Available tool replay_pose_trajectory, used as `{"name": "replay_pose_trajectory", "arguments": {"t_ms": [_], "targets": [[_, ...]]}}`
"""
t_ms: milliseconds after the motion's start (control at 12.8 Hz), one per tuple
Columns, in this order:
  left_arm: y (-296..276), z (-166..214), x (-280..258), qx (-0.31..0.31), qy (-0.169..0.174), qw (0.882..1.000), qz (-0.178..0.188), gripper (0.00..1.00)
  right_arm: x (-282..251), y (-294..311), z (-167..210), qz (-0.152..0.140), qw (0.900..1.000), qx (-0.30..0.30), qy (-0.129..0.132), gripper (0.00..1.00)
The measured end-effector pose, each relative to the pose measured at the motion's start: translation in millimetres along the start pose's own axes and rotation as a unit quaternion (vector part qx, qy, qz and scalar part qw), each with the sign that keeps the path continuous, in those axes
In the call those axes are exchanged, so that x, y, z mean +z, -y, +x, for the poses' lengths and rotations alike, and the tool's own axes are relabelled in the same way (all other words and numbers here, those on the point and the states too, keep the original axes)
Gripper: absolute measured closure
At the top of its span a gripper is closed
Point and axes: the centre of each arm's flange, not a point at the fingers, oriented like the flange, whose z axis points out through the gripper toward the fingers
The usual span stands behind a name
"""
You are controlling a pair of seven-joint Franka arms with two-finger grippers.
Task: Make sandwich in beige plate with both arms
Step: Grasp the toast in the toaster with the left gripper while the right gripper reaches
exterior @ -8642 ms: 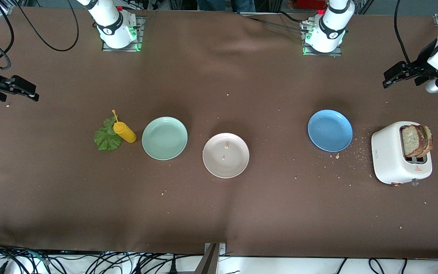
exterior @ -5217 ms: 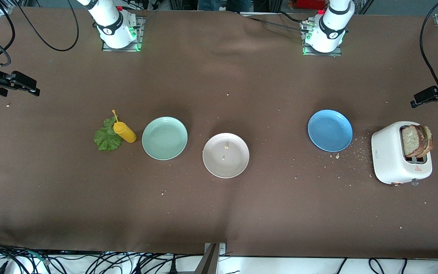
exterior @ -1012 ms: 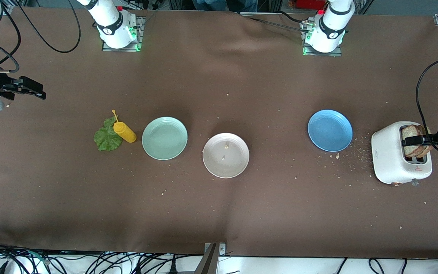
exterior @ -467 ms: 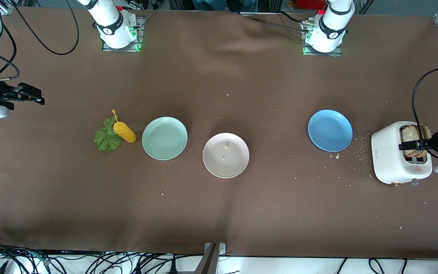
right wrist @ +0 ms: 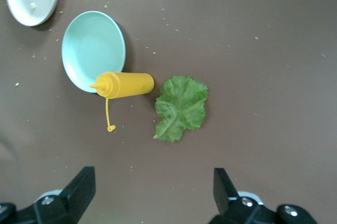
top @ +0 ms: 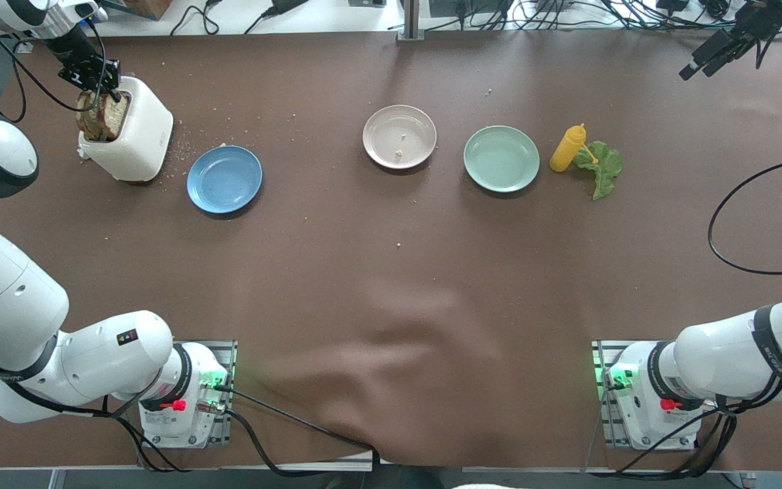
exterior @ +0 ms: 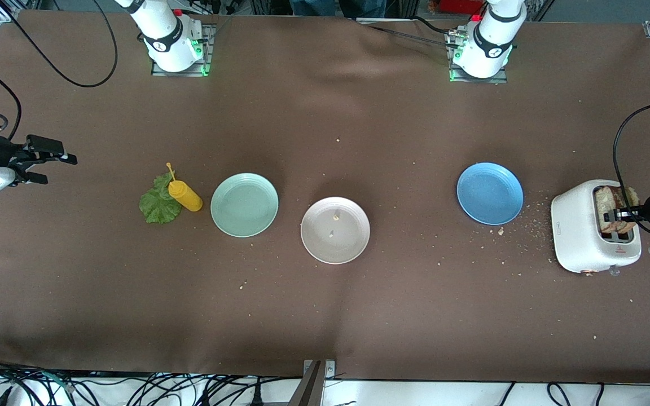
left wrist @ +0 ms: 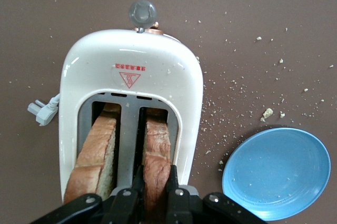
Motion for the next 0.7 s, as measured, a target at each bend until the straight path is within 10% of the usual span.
{"name": "replay_pose_trajectory", "arguments": {"t_ms": [311, 701], "targets": [[-21, -8, -86, 0.013, -0.013, 1.0, -0.024, 0.89, 38, -35, -3, 0.057, 0.994, -0.084, -0.028, 0.01], [-134, -25, -130, 0.037, 0.028, 0.984, -0.172, 0.91, 97, -74, -5, 0.125, 0.972, -0.179, -0.086, 0.01]]}}
